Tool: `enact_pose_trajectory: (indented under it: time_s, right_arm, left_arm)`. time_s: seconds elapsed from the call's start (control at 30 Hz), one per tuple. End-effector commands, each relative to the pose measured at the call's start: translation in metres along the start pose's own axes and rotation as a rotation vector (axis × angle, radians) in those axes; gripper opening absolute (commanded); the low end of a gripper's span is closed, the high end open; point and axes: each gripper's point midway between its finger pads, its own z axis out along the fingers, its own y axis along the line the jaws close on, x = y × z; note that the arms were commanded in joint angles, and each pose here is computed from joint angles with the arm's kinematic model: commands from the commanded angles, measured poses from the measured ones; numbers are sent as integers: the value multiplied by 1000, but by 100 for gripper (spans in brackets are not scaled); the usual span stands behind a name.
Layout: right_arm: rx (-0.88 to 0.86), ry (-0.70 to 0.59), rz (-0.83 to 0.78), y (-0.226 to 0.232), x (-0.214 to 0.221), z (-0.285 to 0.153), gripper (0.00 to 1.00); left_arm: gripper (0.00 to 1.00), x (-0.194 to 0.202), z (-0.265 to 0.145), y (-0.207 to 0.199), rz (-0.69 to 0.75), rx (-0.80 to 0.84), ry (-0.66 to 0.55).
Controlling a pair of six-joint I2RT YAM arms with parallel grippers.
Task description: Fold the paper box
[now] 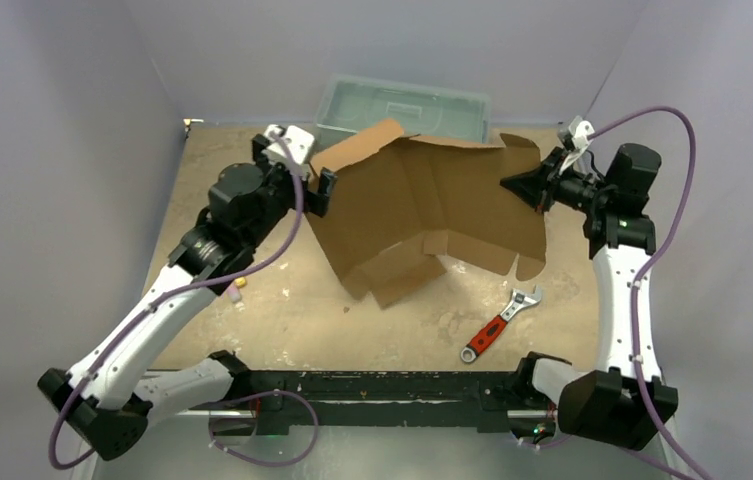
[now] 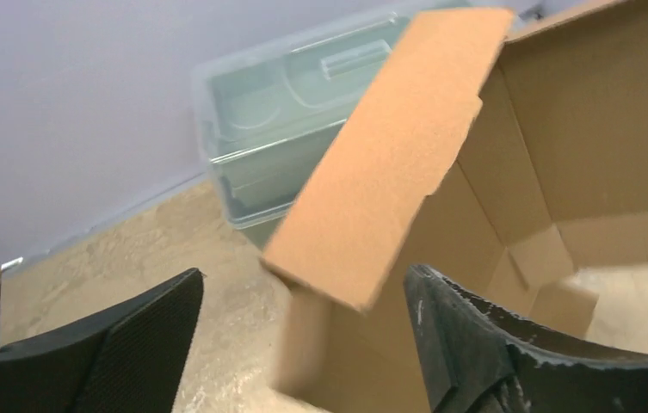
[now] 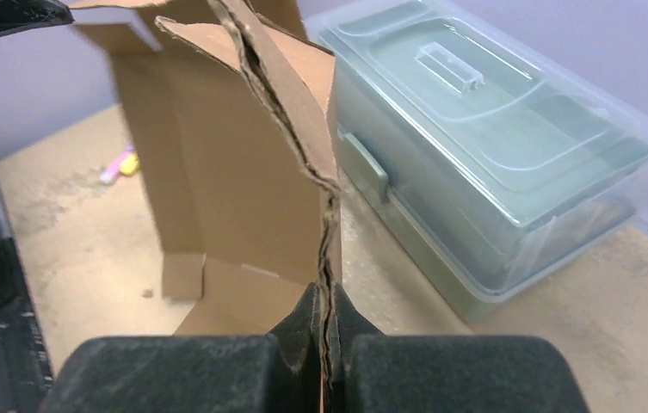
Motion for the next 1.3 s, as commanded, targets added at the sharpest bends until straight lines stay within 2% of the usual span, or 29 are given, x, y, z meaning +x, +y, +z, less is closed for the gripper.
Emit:
enact_pose_trajectory:
  time_s: [0.0, 0.13, 0.27, 0.37, 0.53, 0.63, 0.73, 0.83, 1.1, 1.2, 1.27]
  right_arm:
    - [-44, -32, 149, 15, -27, -3, 0]
    - [-80, 11, 208, 21, -25, -5, 0]
    - [-77, 20, 203, 22, -16, -5, 0]
    - [-95, 8, 190, 26, -12, -5, 0]
    - [-109, -9, 158, 35, -11, -7, 0]
    - [-116, -6, 147, 37, -8, -8, 0]
    - [-115, -4, 142, 37, -7, -8, 0]
    - [-116, -3, 138, 37, -7, -8, 0]
    - [-114, 3, 140, 36, -3, -8, 0]
    - [-119, 3, 143, 36, -2, -7, 0]
    - [-121, 3, 143, 36, -2, -7, 0]
  left_arm:
    - [91, -40, -44, 30, -253, -151, -100]
    - [93, -71, -74, 11, -350, -13, -186]
    - [90, -70, -81, -27, -415, 195, -172]
    - [87, -57, -71, -51, -468, 302, -152]
    - [83, -61, -37, -72, -530, 391, -175]
    - [75, -65, -9, -75, -534, 387, -166]
    - [63, -77, 18, -65, -542, 328, -217]
    - [46, -83, 38, -58, -554, 280, -262]
    - [38, -99, 62, -52, -560, 252, -347]
    - [27, -101, 69, -53, -564, 256, -357]
    - [17, -100, 77, -56, -558, 260, -360]
